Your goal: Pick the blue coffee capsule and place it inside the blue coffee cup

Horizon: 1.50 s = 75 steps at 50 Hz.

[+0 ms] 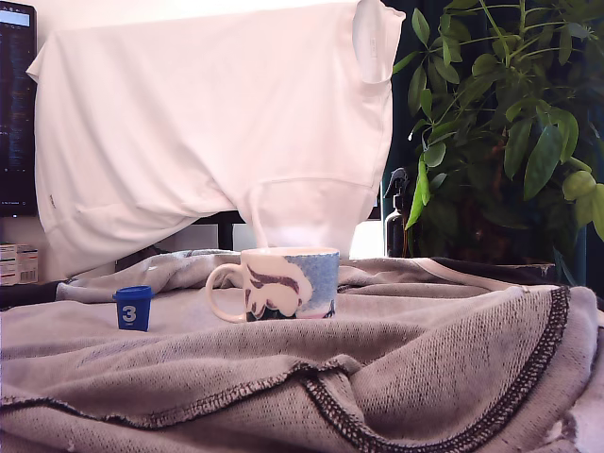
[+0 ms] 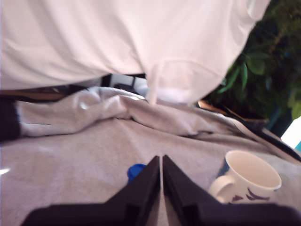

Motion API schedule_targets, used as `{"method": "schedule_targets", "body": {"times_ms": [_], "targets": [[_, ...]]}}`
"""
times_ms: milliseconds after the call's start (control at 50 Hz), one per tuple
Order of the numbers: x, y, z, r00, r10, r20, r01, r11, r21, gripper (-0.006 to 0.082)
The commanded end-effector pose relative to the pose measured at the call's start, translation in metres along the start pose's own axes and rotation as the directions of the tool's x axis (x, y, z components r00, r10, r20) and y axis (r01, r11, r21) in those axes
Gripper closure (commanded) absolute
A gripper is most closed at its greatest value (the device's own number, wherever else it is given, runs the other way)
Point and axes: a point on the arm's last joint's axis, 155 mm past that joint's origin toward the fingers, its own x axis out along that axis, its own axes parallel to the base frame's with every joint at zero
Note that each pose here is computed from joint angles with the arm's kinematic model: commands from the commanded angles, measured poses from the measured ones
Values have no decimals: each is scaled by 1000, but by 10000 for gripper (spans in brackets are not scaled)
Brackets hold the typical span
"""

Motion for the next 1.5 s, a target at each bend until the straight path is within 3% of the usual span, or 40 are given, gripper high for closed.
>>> {"method": "schedule_targets", "body": {"times_ms": [0,60,100,260,480,1140,1480], "targets": [[11,-5,-17,998,-30,-55,32,999,22,256],[18,-8,-27,995,-46,-88,51,998,47,75],[23,-9,-33,994,-46,-104,53,996,70,43],[39,-10,-46,992,-18,-126,41,982,182,48],[51,4,-43,995,56,-79,-36,970,241,49],[109,40,-59,982,89,-164,-54,978,204,49],[132,42,-63,980,8,-198,26,985,168,49]]}}
